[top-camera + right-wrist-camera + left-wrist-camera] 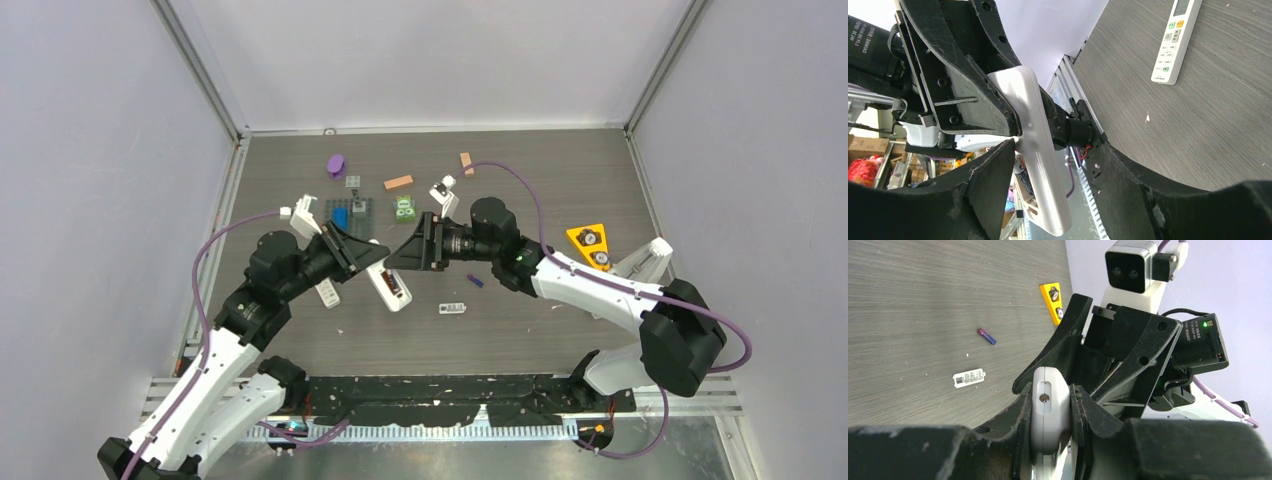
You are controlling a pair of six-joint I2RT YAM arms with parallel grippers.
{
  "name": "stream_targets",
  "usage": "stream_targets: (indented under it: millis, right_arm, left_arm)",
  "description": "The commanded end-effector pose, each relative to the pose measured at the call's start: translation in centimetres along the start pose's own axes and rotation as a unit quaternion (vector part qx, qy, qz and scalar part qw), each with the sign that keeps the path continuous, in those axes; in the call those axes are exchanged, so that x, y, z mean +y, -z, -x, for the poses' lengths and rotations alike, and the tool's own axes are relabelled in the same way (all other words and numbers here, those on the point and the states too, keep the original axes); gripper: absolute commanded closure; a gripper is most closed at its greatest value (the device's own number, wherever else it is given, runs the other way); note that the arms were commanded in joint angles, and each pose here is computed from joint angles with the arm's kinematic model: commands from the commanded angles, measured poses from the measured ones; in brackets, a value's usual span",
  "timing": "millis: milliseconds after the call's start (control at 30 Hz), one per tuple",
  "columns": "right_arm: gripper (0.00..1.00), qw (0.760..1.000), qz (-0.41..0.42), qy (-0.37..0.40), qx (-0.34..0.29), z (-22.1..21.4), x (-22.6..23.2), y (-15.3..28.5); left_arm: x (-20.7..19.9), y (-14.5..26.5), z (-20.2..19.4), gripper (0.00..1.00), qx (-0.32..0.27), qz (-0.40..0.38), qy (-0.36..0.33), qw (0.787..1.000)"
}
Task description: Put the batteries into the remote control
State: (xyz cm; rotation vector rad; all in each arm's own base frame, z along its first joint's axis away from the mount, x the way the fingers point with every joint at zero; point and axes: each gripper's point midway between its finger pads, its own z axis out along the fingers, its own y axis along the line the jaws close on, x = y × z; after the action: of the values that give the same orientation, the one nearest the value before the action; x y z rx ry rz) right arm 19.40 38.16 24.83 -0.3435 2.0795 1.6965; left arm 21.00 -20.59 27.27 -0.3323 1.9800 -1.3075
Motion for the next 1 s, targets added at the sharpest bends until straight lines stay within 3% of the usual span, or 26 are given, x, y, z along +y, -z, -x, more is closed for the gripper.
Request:
stream_targets:
  millis: [0,500,967]
  right_arm:
    - [0.33,0.999,0.002,0.035,0.011,0.1,0.4,0.1]
    - [0.33,0.994,-0.031,0.097,0.035,-1.0,-0.3,-0.2]
    - [0.33,0.977,-0.116,0.174,0.033,-2.0,-2.1,-0.1]
  left_arm:
    - [-3.6,0.8,2.1,1.0,-0.036,-0.042,-0.009,0.998]
    - [-3.5,0.5,1.9,1.0,-0.02,-0.025,0.025,0.999]
    - [-3.7,1.1,2.4,1.0,-0.02,-0.012,0.092,0.996]
